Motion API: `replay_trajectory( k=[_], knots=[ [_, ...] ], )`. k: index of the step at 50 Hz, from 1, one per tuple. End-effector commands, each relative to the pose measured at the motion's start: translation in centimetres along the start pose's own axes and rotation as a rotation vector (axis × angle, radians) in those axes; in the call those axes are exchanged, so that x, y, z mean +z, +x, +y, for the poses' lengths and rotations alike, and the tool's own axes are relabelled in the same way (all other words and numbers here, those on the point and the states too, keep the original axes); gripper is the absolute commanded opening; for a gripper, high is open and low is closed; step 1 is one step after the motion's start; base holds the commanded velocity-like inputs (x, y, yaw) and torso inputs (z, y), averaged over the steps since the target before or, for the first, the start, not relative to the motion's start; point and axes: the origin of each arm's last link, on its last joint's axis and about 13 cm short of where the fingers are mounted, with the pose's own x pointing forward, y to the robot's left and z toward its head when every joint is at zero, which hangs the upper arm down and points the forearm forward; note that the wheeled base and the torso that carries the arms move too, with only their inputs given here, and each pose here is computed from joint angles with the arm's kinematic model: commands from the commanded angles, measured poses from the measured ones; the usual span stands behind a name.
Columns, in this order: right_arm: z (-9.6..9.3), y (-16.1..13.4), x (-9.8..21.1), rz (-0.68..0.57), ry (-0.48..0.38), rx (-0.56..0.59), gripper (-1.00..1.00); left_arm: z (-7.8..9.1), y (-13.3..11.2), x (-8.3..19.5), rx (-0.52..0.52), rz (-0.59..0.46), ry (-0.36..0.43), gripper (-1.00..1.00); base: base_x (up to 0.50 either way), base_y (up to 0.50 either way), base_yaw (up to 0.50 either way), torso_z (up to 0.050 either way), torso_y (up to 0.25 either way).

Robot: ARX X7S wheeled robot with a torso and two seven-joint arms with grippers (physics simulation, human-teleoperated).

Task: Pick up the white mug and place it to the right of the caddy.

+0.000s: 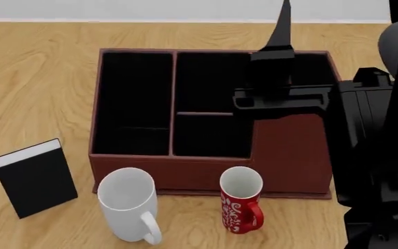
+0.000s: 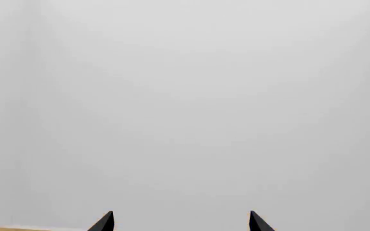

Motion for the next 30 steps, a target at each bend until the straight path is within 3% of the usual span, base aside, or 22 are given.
replay_trajectory(
  k=[1, 30],
  knots=[
    [-0.08, -0.25, 0.2, -0.008, 0.005, 0.003, 1.0, 0.05, -0.15, 0.32, 0.0, -0.005, 0.008, 1.0, 0.25, 0.0, 0.0, 0.0, 0.0],
    [0.21, -0.29, 0.12, -0.003, 0.024, 0.022, 1.0, 0.24, -0.64, -0.41, -0.004, -0.016, 0.0, 1.0, 0.25, 0.0, 0.0, 0.0, 0.0]
  ],
)
